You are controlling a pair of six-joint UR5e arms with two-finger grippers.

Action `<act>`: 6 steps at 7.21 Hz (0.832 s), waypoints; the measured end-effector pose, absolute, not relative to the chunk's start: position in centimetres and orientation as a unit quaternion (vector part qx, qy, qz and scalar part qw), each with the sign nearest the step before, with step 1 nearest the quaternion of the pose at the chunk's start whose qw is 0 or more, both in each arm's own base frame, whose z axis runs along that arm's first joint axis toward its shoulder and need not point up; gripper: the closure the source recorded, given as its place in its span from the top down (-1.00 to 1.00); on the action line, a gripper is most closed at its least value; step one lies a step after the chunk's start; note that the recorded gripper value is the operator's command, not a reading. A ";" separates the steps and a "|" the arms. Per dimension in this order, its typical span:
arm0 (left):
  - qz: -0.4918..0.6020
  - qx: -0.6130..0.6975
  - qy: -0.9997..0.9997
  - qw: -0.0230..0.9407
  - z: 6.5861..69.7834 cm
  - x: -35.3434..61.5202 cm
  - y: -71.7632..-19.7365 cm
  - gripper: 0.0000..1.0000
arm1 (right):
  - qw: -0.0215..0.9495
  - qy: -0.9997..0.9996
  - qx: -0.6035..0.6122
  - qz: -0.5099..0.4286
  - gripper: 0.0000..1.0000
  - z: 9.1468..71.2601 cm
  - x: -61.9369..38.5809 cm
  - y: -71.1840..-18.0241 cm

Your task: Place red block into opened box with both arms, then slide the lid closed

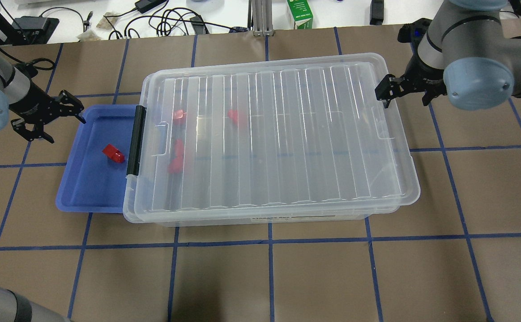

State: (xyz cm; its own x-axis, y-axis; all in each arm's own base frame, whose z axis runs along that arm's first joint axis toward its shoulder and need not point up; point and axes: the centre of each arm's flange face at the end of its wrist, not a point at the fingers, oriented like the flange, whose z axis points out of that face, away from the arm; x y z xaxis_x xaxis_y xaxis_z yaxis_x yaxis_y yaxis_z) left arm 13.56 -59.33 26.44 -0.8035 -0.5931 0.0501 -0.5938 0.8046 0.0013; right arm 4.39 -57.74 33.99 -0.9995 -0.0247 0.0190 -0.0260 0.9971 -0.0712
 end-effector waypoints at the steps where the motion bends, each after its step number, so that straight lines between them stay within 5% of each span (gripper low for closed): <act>1: 0.005 0.329 -0.944 0.024 24.3 11.6 -59.8 0.95 | 0.009 -0.999 0.011 0.035 1.00 34.0 3.5 -57.8; 5: -0.030 0.357 -0.934 0.020 19.4 8.8 -59.4 0.87 | 0.012 -0.999 0.012 0.036 1.00 34.1 1.4 -57.9; 6: -0.036 0.361 -0.932 0.020 18.9 8.6 -59.3 0.22 | 0.013 -0.999 0.005 0.036 1.00 34.1 0.3 -58.0</act>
